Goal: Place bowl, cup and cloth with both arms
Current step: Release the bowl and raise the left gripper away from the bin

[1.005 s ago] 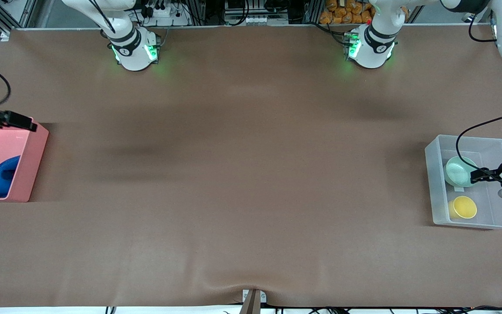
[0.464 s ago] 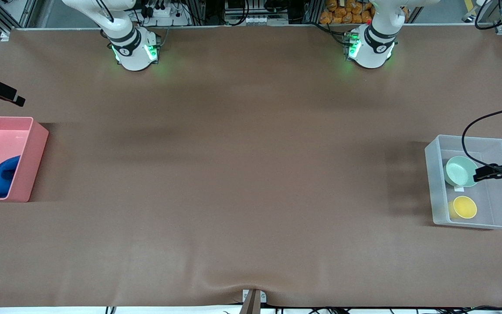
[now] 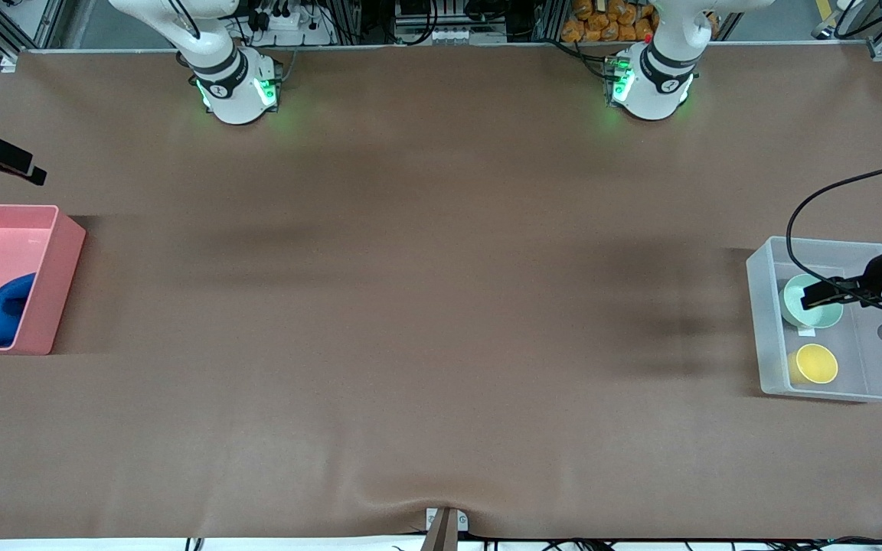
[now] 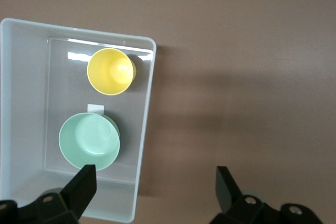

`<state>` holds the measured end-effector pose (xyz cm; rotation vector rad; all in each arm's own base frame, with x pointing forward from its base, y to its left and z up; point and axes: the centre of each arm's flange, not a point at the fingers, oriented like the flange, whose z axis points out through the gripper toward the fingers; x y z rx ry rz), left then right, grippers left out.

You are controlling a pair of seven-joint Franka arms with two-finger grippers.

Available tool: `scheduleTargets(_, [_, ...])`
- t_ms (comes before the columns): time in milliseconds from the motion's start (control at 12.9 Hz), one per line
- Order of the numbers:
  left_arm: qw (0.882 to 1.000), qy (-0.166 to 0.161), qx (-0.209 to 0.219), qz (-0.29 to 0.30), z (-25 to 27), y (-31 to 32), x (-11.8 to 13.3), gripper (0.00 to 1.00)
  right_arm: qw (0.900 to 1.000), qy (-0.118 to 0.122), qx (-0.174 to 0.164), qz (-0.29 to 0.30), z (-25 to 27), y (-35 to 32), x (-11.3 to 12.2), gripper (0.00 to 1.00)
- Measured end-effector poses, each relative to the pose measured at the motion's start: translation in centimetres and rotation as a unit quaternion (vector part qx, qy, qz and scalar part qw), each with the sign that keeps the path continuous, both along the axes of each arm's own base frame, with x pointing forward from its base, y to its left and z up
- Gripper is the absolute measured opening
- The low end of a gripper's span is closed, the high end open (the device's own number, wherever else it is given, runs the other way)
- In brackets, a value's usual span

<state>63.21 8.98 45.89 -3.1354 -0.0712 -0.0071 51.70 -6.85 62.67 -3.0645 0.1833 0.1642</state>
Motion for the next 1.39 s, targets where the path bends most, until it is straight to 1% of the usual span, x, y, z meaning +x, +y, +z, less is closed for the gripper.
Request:
scheduleTargets(155, [1.000, 0.000, -0.007, -0.002, 2.2, -0.5, -0.9, 1.00, 1.000, 0.000, -0.004, 0.012, 0.0, 1.1, 0.1, 1.00])
scheduleTargets(309, [1.000, -0.010, -0.015, 0.003, 5.5, -1.9, -2.1, 1.00, 1.000, -0.003, -0.009, 0.024, 0.2, 1.5, 0.2, 1.00])
scheduleTargets(464, [0.999, -0.022, -0.025, 0.016, 9.2, -4.8, -3.7, 1.00, 1.000, -0.008, -0.010, 0.029, 0.6, 1.2, 0.2, 1.00])
scheduleTargets(619, [0.999, -0.009, -0.031, 0.019, 11.3, -7.9, -5.3, 1.00, 0.999, -0.012, -0.011, 0.030, 0.9, 1.1, 0.2, 1.00])
scheduleTargets(696, [0.999, -0.007, -0.031, 0.017, 11.6, -8.2, -5.8, 1.00, 0.999, -0.012, -0.012, 0.030, 0.9, 1.1, 0.2, 1.00])
scheduleTargets(928, [0.999, -0.004, -0.031, 0.023, 11.4, -7.6, -5.9, 1.00, 0.999, -0.012, -0.012, 0.030, 0.9, 1.1, 0.3, 1.00])
scheduleTargets(1237, [0.999, -0.019, -0.031, 0.027, 12.8, -7.0, -5.7, 1.00, 0.999, -0.014, -0.013, 0.032, 1.0, 1.3, 0.3, 1.00])
scheduleTargets(1392, [0.999, -0.024, -0.030, 0.017, 13.3, -7.0, -5.7, 1.00, 0.999, -0.016, -0.013, 0.034, 1.2, 1.6, 0.4, 1.00])
